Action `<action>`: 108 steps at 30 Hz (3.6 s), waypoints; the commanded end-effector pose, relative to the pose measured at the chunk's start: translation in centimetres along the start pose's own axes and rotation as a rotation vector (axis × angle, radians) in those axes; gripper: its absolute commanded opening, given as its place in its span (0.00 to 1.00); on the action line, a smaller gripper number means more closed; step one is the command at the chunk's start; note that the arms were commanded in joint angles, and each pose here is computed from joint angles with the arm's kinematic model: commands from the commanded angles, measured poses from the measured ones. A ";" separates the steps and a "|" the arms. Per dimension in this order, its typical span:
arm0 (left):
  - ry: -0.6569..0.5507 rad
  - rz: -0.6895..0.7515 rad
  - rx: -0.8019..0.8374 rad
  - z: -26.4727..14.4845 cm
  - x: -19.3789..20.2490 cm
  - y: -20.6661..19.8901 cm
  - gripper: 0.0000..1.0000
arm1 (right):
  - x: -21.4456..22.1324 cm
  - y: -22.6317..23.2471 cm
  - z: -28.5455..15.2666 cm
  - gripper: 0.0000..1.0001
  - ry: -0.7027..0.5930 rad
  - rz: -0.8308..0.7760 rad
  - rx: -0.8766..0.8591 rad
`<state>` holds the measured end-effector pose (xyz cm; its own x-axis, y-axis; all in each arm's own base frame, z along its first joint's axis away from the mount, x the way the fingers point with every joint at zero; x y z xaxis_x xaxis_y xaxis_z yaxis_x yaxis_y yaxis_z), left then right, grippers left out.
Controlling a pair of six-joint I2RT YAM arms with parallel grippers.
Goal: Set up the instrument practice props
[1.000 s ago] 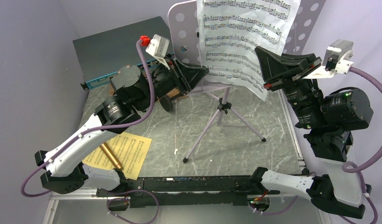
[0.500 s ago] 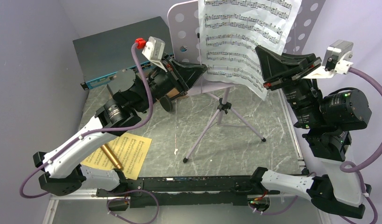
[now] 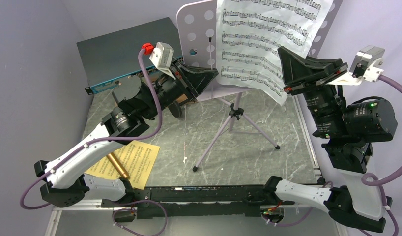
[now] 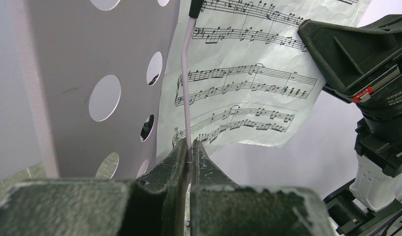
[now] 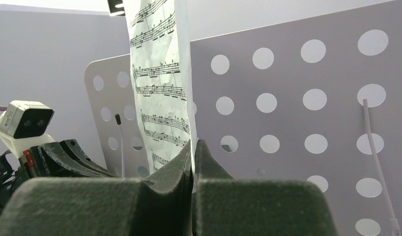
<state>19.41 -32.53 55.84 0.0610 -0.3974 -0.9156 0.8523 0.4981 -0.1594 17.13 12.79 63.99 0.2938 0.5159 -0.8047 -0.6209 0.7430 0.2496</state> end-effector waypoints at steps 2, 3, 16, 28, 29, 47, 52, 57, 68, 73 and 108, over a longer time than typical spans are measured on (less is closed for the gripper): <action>-0.085 0.019 0.040 -0.9 -2.9 -0.9 0.00 | -1.3 -0.1 0.2 0.00 -0.045 -0.011 0.004; -0.085 0.018 0.040 -0.8 -2.9 -1.0 0.00 | -1.1 0.3 0.3 0.00 -0.037 -0.016 -0.017; -0.089 0.016 0.041 -1.1 -3.1 -1.0 0.00 | 2.0 4.1 2.9 0.00 0.034 -0.023 -0.209; -0.101 0.007 0.044 -1.5 -3.5 -1.1 0.00 | 3.3 3.6 3.1 0.00 0.030 -0.003 -0.180; -0.102 0.007 0.043 -1.5 -3.5 -1.1 0.00 | 3.5 3.6 3.0 0.00 0.030 -0.004 -0.182; -0.101 0.002 0.044 -1.7 -3.5 -1.1 0.00 | 4.1 3.4 3.2 0.00 0.004 0.009 -0.173; -0.100 -0.007 0.038 -1.8 -3.6 -1.0 0.00 | 4.5 3.5 3.3 0.00 0.009 0.008 -0.175; -0.092 -0.025 0.032 -1.6 -3.6 -1.0 0.02 | 4.7 3.6 3.4 0.00 0.013 0.013 -0.178; -0.092 -0.039 0.032 -1.7 -3.7 -1.1 0.07 | 4.7 3.6 3.3 0.00 0.004 0.024 -0.179; -0.093 -0.044 0.026 -1.9 -3.7 -1.0 0.19 | 4.7 3.1 3.2 0.02 -0.001 0.021 -0.154; 0.476 -0.195 -0.185 -25.6 12.0 2.7 0.97 | 32.5 10.1 -20.7 0.85 0.880 0.571 -0.613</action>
<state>7.98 -17.63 38.03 -0.2533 -0.1412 -0.9570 0.8317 0.4735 -0.2900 8.81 24.56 27.48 -0.5636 0.0085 -0.8260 -0.7906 0.2839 0.5425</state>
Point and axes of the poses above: each gripper's point midway between its finger pads, its own z axis out along the fingers, its own y axis along the line the jaws close on, x = y × z, the point moved 1 cm from there along -z, back along the fingers, and after that the axes turned 10 degrees about z, right-handed, at the moved point
